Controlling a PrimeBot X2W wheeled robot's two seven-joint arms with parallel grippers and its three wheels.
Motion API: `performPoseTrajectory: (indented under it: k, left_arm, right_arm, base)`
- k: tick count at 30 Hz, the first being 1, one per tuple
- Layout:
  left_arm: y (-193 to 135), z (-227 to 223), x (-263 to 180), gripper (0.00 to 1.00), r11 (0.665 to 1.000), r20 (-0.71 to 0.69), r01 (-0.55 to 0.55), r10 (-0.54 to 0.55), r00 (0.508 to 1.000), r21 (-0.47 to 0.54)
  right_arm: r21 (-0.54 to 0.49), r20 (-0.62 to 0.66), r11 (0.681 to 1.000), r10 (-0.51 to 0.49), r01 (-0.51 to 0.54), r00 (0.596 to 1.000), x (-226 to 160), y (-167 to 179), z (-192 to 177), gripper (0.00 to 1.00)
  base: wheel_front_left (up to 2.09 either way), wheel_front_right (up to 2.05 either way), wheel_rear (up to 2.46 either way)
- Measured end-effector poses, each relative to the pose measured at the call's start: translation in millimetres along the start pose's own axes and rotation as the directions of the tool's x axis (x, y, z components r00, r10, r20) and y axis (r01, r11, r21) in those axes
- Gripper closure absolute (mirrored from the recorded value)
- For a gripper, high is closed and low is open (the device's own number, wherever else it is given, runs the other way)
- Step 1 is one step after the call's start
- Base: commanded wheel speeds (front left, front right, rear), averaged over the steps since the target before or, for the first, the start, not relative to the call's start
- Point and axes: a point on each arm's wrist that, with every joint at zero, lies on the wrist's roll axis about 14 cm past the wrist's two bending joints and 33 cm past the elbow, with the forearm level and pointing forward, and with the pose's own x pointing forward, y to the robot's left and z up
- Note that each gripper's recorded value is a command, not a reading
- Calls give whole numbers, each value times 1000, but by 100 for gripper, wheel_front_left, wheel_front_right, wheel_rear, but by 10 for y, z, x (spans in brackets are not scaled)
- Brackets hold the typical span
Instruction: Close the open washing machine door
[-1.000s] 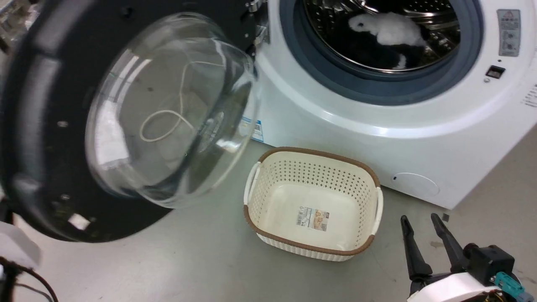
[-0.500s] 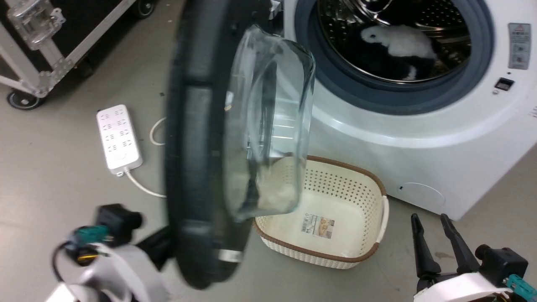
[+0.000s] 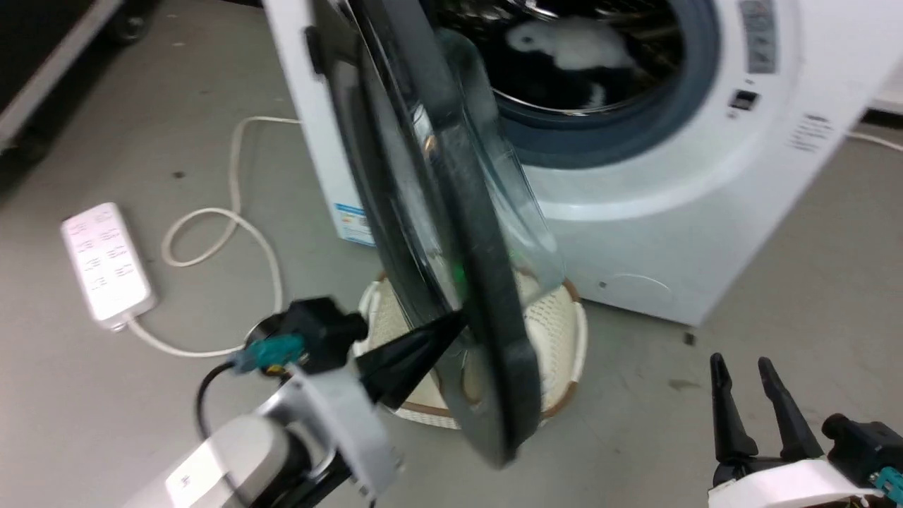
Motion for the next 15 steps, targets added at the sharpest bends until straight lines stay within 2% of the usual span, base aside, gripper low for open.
performPoseTrajectory:
  k: [10,11,15]
  left_arm:
    - [-317,86,1031,100,985,36,171,-171,985,8]
    - [-394,84,1327,100,982,30,191,-191,981,16]
    - [-460,63,1647,100,980,19,197,-197,980,22]
  right_arm:
    - [25,52,983,-184,183,982,-293,-568,156,0]
    - [25,60,973,-230,229,971,-388,-706,191,0]
    - [27,65,961,-277,276,959,-495,-838,212,0]
  base:
    - [0,0,0]
    - [0,0,0]
    - [0,0,0]
